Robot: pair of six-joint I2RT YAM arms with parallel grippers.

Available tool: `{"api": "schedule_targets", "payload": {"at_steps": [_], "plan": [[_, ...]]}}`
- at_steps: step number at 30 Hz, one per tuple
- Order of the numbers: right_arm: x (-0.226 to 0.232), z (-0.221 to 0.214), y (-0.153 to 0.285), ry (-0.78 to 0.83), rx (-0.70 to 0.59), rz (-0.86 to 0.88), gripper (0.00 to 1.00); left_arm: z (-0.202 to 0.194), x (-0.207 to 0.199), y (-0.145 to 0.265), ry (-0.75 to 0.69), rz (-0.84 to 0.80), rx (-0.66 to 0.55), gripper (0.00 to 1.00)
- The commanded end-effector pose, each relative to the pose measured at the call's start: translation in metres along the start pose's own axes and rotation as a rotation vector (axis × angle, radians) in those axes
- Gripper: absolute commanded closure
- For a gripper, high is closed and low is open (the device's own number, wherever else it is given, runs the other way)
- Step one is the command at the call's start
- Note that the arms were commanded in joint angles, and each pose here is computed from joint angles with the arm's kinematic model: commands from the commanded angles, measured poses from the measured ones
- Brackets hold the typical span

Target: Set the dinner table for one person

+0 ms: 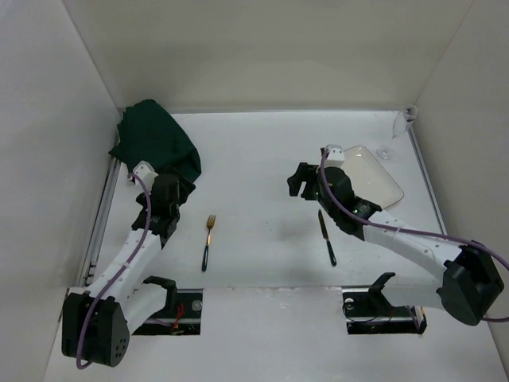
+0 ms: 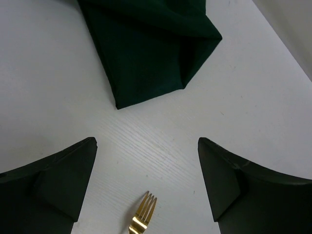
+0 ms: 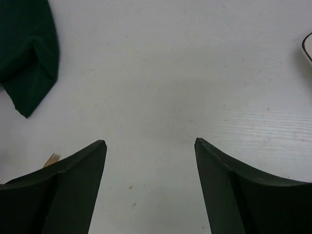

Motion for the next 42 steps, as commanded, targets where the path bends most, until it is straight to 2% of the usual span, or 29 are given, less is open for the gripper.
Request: {"api": "schedule_targets", "payload": {"at_steps": [1, 5, 7, 9, 11, 13, 15, 16, 17, 18, 20, 22, 28, 38, 42], "plan": [[0.017, 0.004, -0.001, -0.025, -0.075, 0.081, 0.20, 0.014, -0.006, -0.001, 0.069, -0.005, -0.004, 0.15], [0.027, -0.003, 0.003, -0.029, -0.080, 0.129, 0.24, 0.017, 0.000, -0.012, 0.086, 0.034, -0.013, 0.15], [0.032, -0.006, 0.004, -0.029, -0.077, 0.153, 0.34, 0.021, 0.005, -0.018, 0.121, 0.048, -0.032, 0.18], [0.036, -0.008, 0.005, -0.026, -0.071, 0.170, 0.55, 0.025, 0.008, -0.023, 0.166, 0.057, -0.050, 0.23], [0.037, -0.010, 0.005, -0.027, -0.065, 0.174, 0.76, 0.030, 0.012, -0.029, 0.205, 0.077, -0.069, 0.34], [0.037, -0.011, 0.006, -0.031, -0.060, 0.172, 0.82, 0.034, 0.018, -0.039, 0.245, 0.104, -0.084, 0.54], [0.037, -0.010, 0.007, -0.033, -0.064, 0.174, 0.81, 0.039, 0.024, -0.050, 0.290, 0.125, -0.105, 0.62], [0.036, -0.011, 0.007, -0.033, -0.064, 0.170, 0.77, 0.041, 0.029, -0.056, 0.320, 0.137, -0.120, 0.64], [0.036, -0.011, 0.007, -0.033, -0.065, 0.171, 0.70, 0.044, 0.033, -0.061, 0.348, 0.147, -0.131, 0.64], [0.035, -0.013, 0.006, -0.032, -0.061, 0.169, 0.60, 0.047, 0.037, -0.068, 0.390, 0.154, -0.141, 0.62], [0.035, -0.015, 0.005, -0.026, -0.054, 0.169, 0.45, 0.054, 0.046, -0.082, 0.475, 0.160, -0.152, 0.53], [0.036, -0.018, 0.001, -0.017, -0.044, 0.164, 0.37, 0.059, 0.052, -0.093, 0.537, 0.159, -0.161, 0.45], [0.038, -0.027, -0.006, 0.001, 0.005, 0.164, 0.31, 0.071, 0.059, -0.122, 0.639, 0.161, -0.176, 0.37], [0.044, -0.027, -0.004, 0.004, 0.012, 0.202, 0.28, 0.095, 0.063, -0.176, 0.693, 0.143, -0.196, 0.35], [0.045, -0.029, -0.005, 0.008, 0.017, 0.205, 0.28, 0.093, 0.067, -0.197, 0.702, 0.160, -0.161, 0.35]]}}
Point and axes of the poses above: each gripper's point midway between its finger pads, its own y axis back along the fingers, its own x axis along the line the jaws close on, z = x × y, the point moved 4 cm from there along y, back along the fingers, and after that the axes turned 7 degrees about y, right-handed, at the moved point
